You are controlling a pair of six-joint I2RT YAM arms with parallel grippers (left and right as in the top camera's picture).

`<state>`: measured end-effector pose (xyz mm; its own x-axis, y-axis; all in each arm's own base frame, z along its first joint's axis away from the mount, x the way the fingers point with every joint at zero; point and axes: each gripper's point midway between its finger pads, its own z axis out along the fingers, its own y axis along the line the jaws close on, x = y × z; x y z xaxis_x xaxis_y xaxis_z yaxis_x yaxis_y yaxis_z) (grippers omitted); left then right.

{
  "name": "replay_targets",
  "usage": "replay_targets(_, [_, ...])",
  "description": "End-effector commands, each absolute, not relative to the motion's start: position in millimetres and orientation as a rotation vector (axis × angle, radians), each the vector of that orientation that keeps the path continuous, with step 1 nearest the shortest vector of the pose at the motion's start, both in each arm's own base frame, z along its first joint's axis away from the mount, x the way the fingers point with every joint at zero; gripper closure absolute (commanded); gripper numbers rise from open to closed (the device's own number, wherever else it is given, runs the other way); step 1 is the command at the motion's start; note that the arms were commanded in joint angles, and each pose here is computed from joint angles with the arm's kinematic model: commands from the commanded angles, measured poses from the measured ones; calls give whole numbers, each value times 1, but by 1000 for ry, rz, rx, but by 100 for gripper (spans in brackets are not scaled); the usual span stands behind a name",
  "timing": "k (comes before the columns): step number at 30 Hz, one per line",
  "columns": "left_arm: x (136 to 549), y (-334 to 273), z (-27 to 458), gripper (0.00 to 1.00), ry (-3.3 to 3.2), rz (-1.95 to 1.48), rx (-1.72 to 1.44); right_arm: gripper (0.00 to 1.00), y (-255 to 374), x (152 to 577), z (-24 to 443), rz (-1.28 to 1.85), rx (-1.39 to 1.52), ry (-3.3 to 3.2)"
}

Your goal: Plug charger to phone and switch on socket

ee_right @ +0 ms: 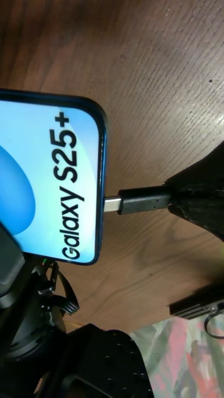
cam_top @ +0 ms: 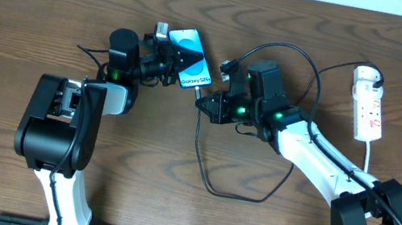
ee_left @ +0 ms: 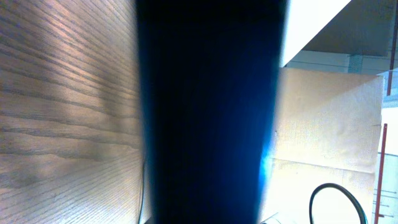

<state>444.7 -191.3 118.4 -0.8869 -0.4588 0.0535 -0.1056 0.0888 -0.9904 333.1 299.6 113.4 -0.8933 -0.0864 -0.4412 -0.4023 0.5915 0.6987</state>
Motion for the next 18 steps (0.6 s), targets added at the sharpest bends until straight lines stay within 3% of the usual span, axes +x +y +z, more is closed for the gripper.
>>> replay_targets(1, [446, -194, 131, 93, 2082, -1889, -496, 99, 294, 339, 105, 1190, -341, 2485])
replay_targets(18, [440, -198, 132, 93, 2083, -1864, -353, 99, 297, 344, 112, 1237, -252, 2479])
